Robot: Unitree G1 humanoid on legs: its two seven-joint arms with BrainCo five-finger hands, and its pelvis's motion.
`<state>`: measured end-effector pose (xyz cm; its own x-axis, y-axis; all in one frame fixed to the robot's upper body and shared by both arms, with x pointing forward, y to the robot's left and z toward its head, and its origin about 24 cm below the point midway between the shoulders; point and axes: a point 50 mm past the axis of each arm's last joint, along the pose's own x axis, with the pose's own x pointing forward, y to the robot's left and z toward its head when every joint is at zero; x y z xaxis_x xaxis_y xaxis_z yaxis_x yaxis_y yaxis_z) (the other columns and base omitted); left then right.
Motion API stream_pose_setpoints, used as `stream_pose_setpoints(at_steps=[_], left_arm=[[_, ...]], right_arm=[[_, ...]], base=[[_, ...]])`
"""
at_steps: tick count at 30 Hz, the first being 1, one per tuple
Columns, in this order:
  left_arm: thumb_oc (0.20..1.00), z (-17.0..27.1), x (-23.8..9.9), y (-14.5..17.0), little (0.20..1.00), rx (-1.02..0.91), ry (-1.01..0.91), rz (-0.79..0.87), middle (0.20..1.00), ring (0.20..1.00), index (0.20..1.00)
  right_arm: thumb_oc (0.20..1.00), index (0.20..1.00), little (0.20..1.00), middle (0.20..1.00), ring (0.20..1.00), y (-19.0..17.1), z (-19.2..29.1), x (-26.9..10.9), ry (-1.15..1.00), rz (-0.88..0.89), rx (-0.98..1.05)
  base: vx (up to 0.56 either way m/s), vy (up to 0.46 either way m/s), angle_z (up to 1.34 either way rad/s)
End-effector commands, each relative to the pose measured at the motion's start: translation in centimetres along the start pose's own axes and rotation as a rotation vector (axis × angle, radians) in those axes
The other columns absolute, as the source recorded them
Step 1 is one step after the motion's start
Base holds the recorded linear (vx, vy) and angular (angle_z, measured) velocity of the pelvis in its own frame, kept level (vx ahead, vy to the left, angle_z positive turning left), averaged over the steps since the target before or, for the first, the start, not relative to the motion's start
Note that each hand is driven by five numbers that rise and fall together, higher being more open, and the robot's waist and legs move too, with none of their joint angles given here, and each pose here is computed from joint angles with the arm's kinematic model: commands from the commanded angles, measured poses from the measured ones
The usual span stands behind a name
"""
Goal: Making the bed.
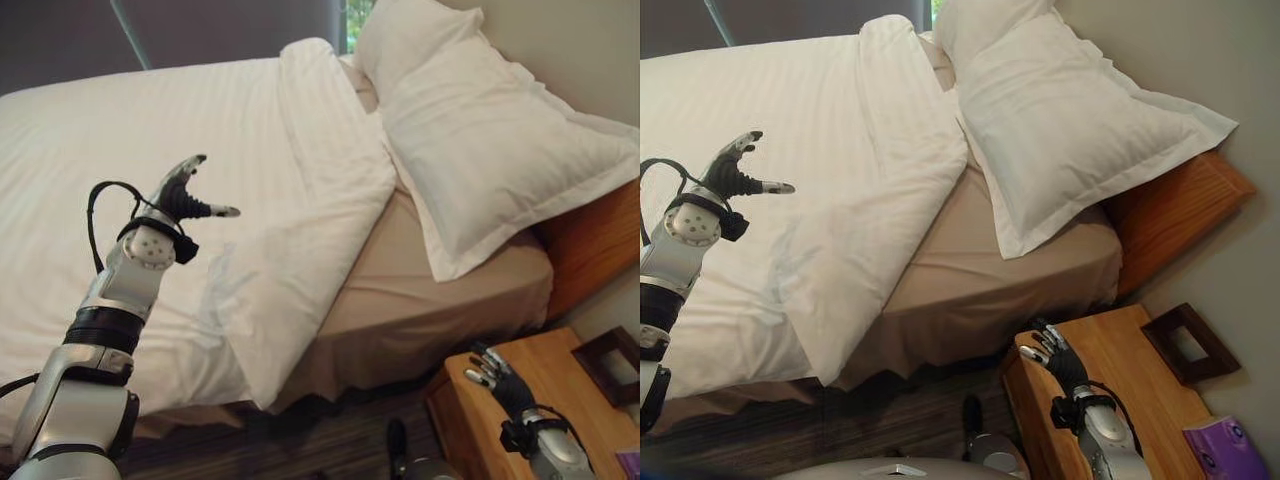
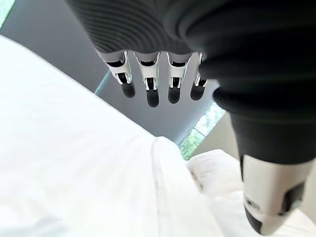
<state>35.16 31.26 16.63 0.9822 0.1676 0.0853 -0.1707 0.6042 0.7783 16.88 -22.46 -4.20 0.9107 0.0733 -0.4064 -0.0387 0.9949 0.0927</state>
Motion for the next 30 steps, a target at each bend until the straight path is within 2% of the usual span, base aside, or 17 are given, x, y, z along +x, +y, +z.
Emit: stream_pose_setpoints(at_steps=[1,10,20,21,22,23,26,29,30], left_arm=[[1.0,2.2,1.8,2.3,1.0,-0.075,-0.02,0.114,1.0,1.0,1.0],[1.0,0.8,2.4,-0.8,1.0,-0.085,0.088,0.054,1.0,1.0,1.0],[1.0,-3.3,1.6,-3.5,1.0,0.066,0.361,-0.026,1.0,1.0,1.0],[0.837,-3.7,1.4,-3.7,0.837,0.073,0.374,-0.046,0.837,0.837,0.837],[0.545,-4.8,0.8,-4.1,0.545,0.078,0.416,-0.066,0.545,0.545,0.545],[0.2,-5.2,0.5,-4.3,0.2,0.068,0.43,-0.074,0.2,0.2,0.2],[0.2,-5.0,0.5,-4.8,0.2,0.066,0.41,-0.1,0.2,0.2,0.2],[0.2,-1.3,1.9,-4.7,0.2,0.038,0.245,-0.079,0.2,0.2,0.2],[0.2,0.9,2.4,-4.3,0.2,0.008,0.138,-0.056,0.2,0.2,0.2]], right_arm=[[1.0,1.0,1.0,1.0,1.0,1.0,2.8,0.5,-0.137,0.053,-0.038],[1.0,1.0,1.0,1.0,1.0,1.9,3.5,0.8,-0.168,0.102,-0.045],[1.0,1.0,1.0,1.0,1.0,3.3,4.5,1.3,-0.196,0.166,-0.051],[1.0,1.0,1.0,1.0,1.0,3.3,4.5,1.3,-0.196,0.163,-0.049],[1.0,1.0,1.0,1.0,1.0,3.2,4.2,1.2,-0.181,0.16,-0.051],[1.0,1.0,1.0,1.0,1.0,3.0,4.1,1.0,-0.176,0.159,-0.06],[1.0,1.0,1.0,1.0,1.0,2.7,4.1,0.8,-0.169,0.161,-0.078],[1.0,1.0,1.0,1.0,1.0,2.3,4.5,0.9,-0.182,0.15,-0.08],[1.0,1.0,1.0,1.0,1.0,2.2,4.6,0.9,-0.189,0.145,-0.08]], base=[[-0.05,0.016,-0.08],[-0.05,-0.001,-0.04],[-0.03,-0.005,-0.11],[0.06,0.016,-0.1],[0.09,0.02,-0.1],[0.08,0.016,-0.14],[0.07,0.022,-0.21],[0.05,0.021,-0.06],[0.03,0.009,0.02]])
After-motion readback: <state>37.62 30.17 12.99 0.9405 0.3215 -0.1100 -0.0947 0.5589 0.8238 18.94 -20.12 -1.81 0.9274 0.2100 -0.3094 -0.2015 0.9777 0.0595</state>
